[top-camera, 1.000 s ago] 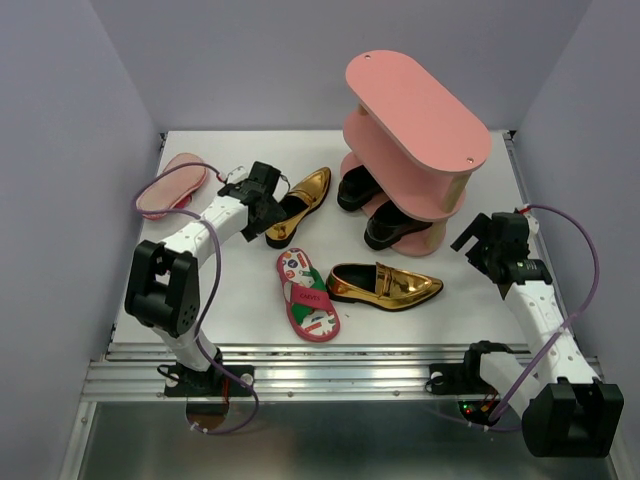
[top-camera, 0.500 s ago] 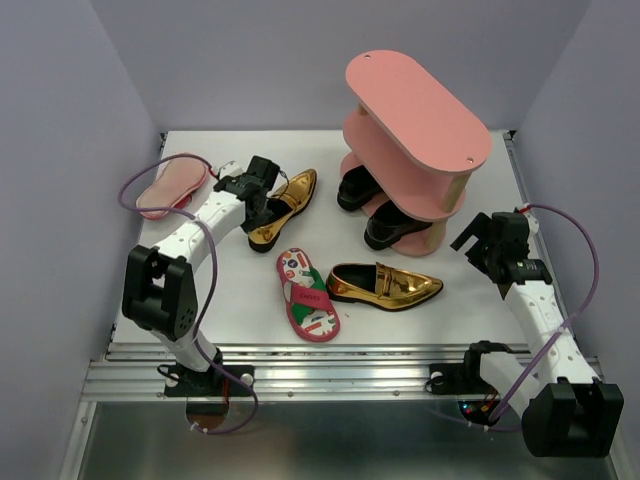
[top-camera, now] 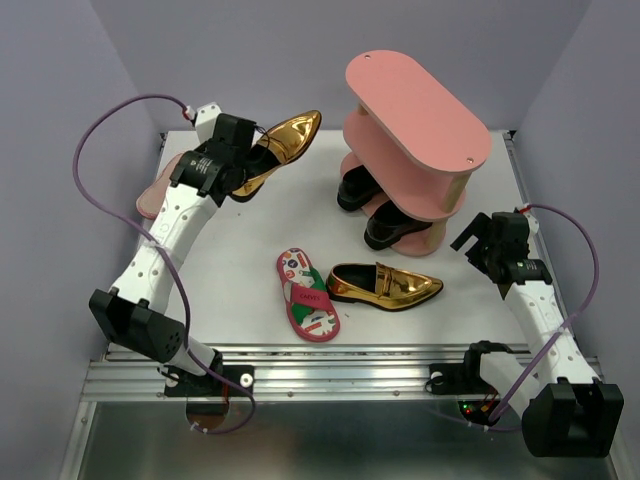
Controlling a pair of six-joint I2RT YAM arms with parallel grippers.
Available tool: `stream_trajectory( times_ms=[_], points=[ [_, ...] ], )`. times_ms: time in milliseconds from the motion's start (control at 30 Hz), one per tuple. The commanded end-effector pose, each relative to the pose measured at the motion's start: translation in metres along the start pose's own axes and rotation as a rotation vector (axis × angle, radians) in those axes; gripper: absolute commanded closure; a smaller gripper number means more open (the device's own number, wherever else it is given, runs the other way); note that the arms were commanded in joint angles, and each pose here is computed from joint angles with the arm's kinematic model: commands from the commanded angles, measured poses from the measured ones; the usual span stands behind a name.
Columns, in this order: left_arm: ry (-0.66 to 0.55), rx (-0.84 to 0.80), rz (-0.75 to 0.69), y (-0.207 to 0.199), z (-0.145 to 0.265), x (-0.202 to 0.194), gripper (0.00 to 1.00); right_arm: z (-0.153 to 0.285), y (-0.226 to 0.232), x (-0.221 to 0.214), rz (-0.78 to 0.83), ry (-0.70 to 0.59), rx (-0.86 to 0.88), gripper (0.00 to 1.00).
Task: Place and organize the shoes onto the shoe shelf
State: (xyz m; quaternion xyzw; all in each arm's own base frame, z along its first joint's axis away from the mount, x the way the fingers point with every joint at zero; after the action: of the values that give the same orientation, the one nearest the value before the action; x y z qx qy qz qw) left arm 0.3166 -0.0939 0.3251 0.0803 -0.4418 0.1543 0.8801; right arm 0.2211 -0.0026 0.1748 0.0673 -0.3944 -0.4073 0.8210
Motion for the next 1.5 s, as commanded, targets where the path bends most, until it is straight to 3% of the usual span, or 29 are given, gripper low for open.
stream_trajectory(
  times_ms=[0,367,833,1133,1467],
  points=[
    [-0.110,-0.105,-0.018,-0.007,0.034,0.036,1.00,0.004,0.011,0.011,-0.027,-0.052,0.059,0.00],
    [-0.063,-0.292,-0.137,-0.073,0.051,0.045,1.00,0.002,0.014,0.010,-0.055,-0.037,0.065,0.00],
    [-0.079,-0.442,-0.099,-0.111,0.056,0.067,1.00,0.007,0.013,0.010,-0.049,-0.038,0.072,0.00],
    [-0.077,-0.489,-0.098,-0.146,0.034,0.076,1.00,0.011,0.011,0.009,-0.054,-0.036,0.070,0.00],
    [-0.056,-0.539,0.011,-0.163,0.021,0.075,1.00,0.012,0.007,0.005,-0.055,-0.031,0.062,0.00]
  ],
)
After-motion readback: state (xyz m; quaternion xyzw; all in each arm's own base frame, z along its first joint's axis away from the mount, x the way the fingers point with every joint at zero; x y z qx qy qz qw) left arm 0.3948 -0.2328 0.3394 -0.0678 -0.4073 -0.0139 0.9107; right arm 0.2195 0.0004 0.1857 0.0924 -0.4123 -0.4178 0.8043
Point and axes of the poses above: each gripper's point midway between its finger pads, its own z axis back along the fingers, its own y axis along the line the jaws close on, x = y × z, the point moved 7 cm from there along z, back along the fingers, and after that the axes turned 10 degrees about -z, right-handed, at the moved point
